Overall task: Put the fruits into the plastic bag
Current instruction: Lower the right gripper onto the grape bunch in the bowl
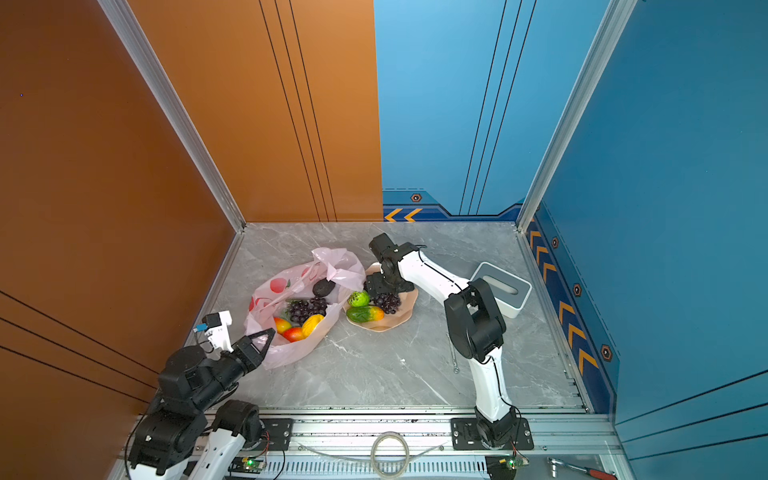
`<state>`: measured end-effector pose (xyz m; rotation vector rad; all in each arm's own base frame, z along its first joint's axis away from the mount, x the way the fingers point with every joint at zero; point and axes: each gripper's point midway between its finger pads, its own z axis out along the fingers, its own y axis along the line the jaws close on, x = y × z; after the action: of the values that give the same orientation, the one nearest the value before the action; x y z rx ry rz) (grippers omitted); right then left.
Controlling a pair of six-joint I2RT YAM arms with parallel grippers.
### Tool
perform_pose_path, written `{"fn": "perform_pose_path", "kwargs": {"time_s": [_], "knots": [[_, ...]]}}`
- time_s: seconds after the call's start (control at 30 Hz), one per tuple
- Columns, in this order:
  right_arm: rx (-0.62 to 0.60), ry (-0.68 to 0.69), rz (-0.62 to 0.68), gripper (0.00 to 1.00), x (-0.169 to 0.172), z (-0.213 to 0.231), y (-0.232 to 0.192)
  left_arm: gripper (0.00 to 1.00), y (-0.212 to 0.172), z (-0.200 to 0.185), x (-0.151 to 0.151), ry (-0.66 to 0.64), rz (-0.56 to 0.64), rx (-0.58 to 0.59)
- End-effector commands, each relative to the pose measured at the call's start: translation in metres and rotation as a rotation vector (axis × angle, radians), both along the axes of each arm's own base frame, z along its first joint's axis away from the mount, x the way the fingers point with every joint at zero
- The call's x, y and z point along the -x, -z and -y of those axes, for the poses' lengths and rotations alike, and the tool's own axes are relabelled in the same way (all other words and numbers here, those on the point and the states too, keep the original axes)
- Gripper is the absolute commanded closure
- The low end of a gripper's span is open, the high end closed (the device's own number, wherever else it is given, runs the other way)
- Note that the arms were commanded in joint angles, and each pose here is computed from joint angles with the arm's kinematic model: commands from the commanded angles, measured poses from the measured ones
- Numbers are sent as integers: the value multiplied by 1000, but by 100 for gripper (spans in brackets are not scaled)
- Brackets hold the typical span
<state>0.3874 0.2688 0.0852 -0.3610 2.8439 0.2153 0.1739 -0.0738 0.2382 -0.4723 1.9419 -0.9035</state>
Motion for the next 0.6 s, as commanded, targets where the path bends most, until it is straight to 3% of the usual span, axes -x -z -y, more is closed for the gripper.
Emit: {"fn": "perform_pose_path", "kwargs": {"time_s": [0.0, 0.33, 0.57], "knots": [[82, -26, -16, 6, 1, 6, 12, 100, -3, 1, 1, 10, 1, 1], [123, -49, -24, 6, -7, 0, 25, 100, -1, 1, 1, 11, -1, 1], [248, -88, 1, 6, -11, 4, 33, 100, -2, 1, 1, 11, 0, 1]]}}
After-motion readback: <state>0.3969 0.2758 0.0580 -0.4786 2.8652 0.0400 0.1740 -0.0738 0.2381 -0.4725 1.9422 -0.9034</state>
